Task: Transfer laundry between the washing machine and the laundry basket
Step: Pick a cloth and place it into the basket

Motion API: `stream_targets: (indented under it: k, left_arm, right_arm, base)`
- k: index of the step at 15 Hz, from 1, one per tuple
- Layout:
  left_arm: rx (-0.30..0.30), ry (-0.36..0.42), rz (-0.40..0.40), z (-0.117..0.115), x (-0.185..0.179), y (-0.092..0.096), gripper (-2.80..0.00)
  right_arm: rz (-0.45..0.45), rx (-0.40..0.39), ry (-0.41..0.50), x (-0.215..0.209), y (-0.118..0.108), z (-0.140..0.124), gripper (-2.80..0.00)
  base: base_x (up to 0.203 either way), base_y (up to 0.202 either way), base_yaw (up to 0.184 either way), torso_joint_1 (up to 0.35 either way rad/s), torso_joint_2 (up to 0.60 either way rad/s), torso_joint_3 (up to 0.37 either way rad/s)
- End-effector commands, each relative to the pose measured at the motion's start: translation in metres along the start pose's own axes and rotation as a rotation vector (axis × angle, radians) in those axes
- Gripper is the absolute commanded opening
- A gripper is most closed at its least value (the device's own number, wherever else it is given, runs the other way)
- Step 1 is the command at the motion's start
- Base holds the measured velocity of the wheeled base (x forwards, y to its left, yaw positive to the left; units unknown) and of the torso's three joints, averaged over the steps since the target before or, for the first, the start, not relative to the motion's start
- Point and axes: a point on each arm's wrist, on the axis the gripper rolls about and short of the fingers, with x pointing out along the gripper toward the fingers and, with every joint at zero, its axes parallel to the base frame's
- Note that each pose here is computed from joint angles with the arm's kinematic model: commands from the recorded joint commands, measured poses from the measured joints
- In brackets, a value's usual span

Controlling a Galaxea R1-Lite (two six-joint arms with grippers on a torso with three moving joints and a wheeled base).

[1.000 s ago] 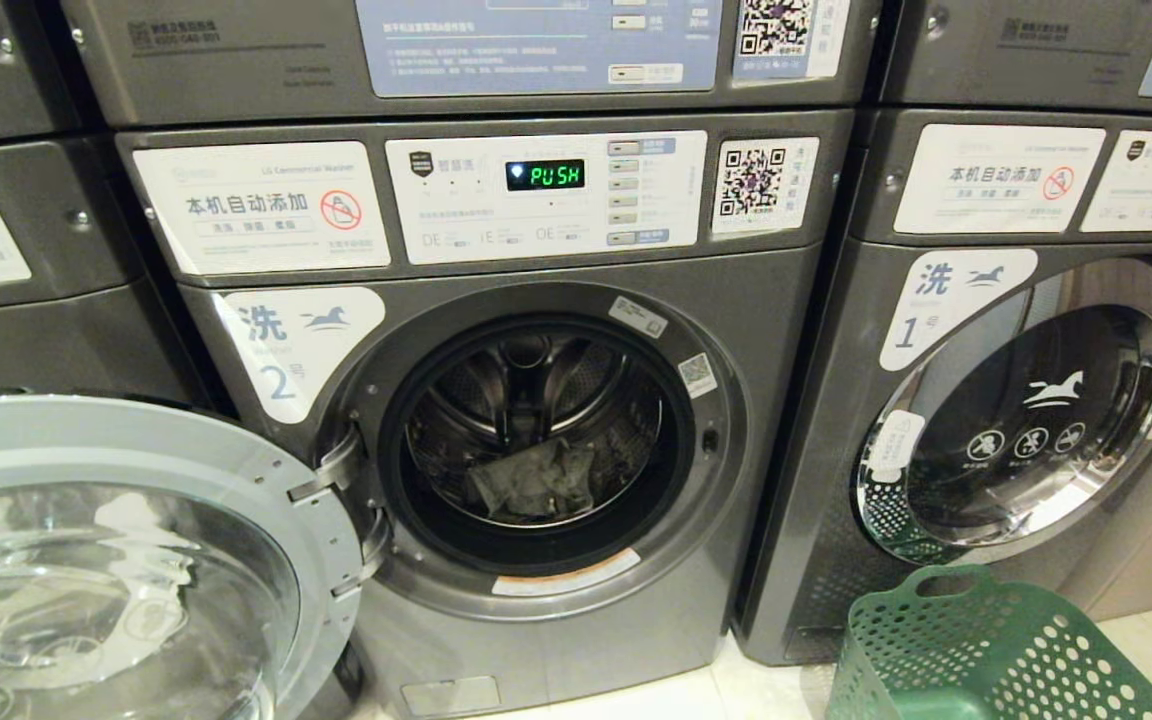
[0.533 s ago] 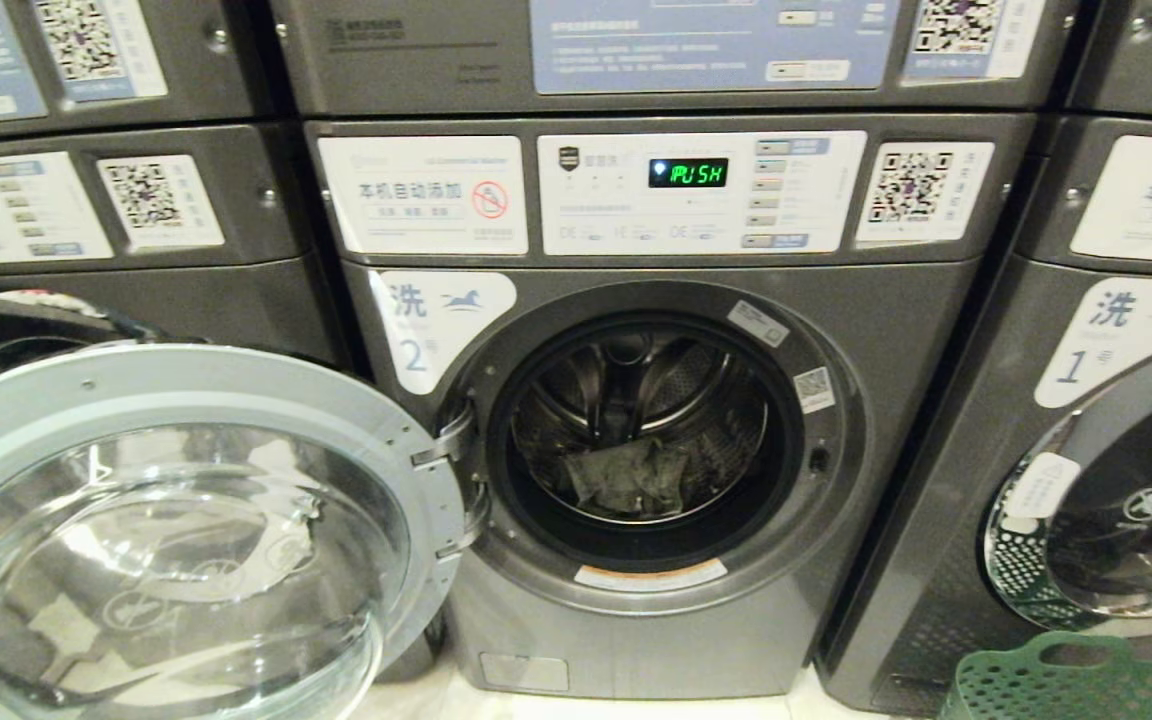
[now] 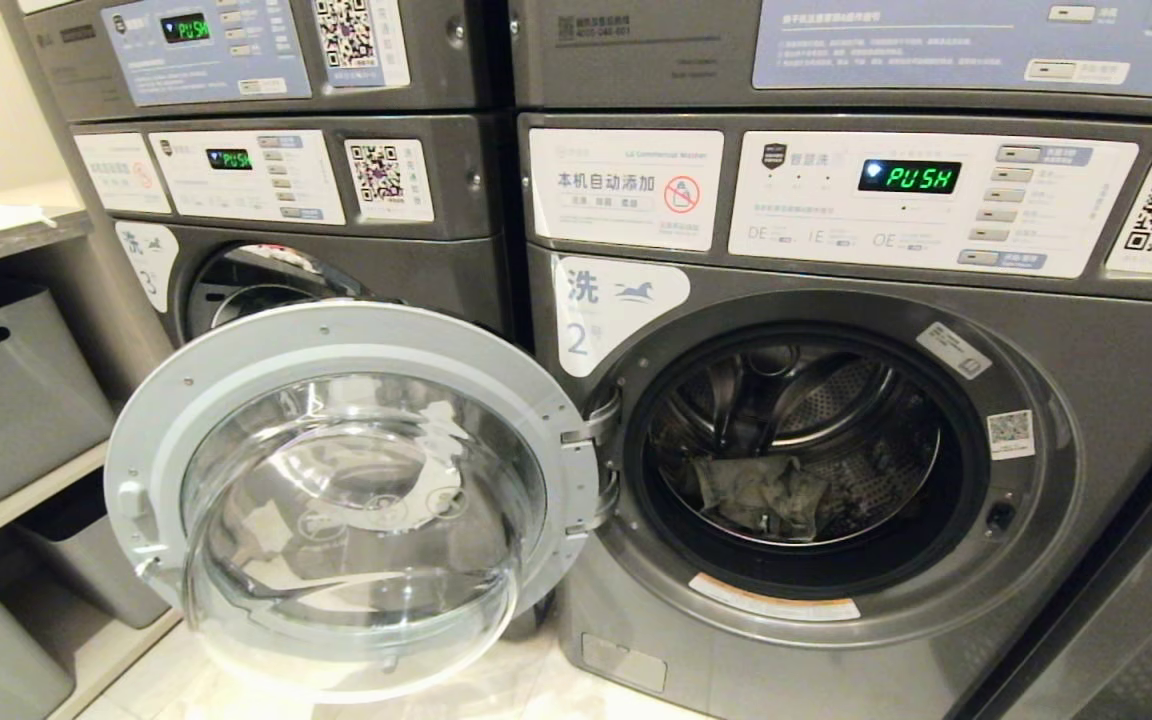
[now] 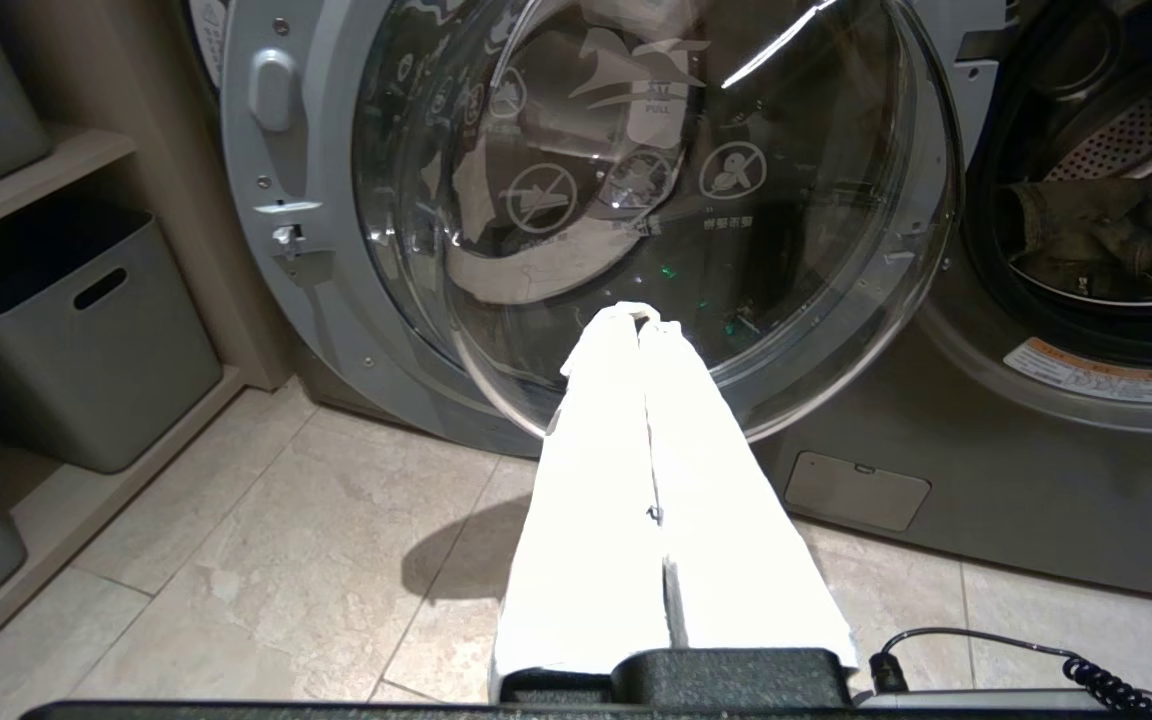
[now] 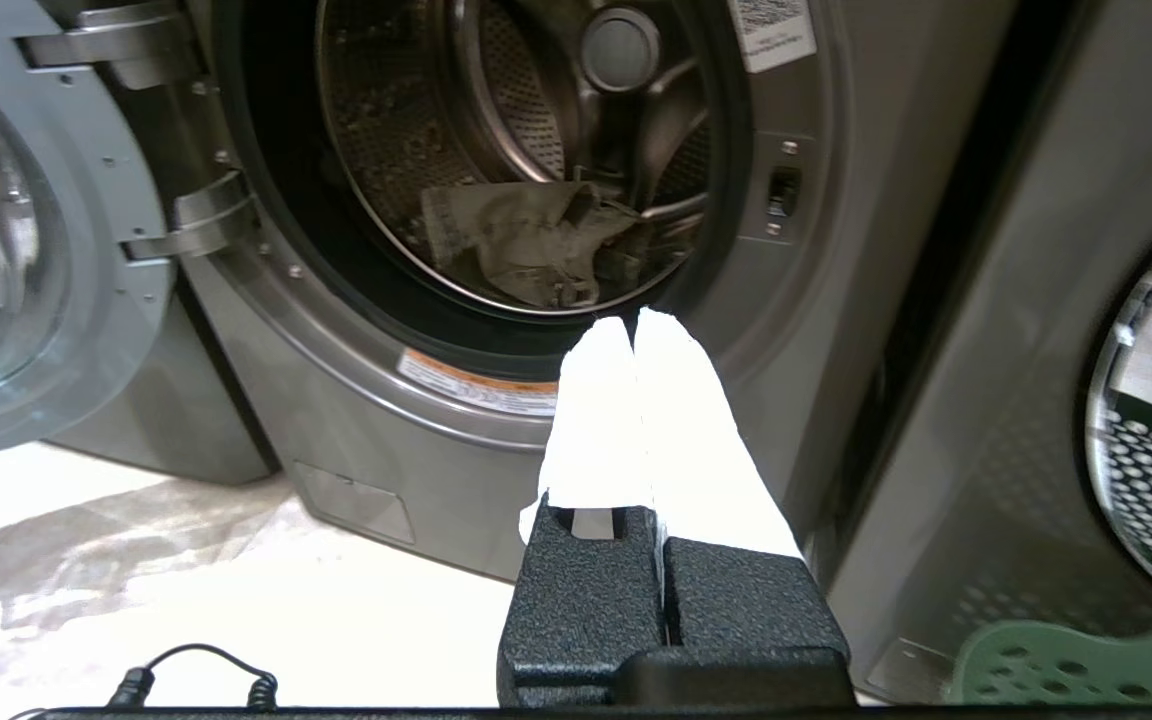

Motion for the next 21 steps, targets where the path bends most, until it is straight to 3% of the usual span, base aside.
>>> stream_targets:
  k: [1,10,15,21]
  left_arm:
    - [0.0,0.001,0.0,0.0,0.0,0.0,-2.8]
    - [0.0,0.005,-0.001,-0.0005,0.0,0.0,-2.8]
    - [0.079,0.006,-0.011,-0.0007,0.0,-0.0002,-2.8]
    - [0.076,0.005,-0.014,-0.0005,0.0,-0.0003,-2.8]
  right_arm:
    - [0.001,0.001,0.001,0.0001,0.0,0.0001,-2.8]
    - [0.002,-0.013,0.001,0.0001,0.0,0.0001,-2.8]
    - [-0.002,0.002,0.001,0.0001,0.0,0.0001,-2.8]
    - [-0.005,-0.01,0.001,0.0001,-0.0001,0.0001,-2.8]
  base:
    - [0.0,0.0,0.0,0.0,0.0,0.0]
    - [0.0,0.0,0.0,0.0,0.0,0.0]
    - [0.0,0.0,0.0,0.0,0.0,0.0]
    - [0.0,0.0,0.0,0.0,0.0,-0.008]
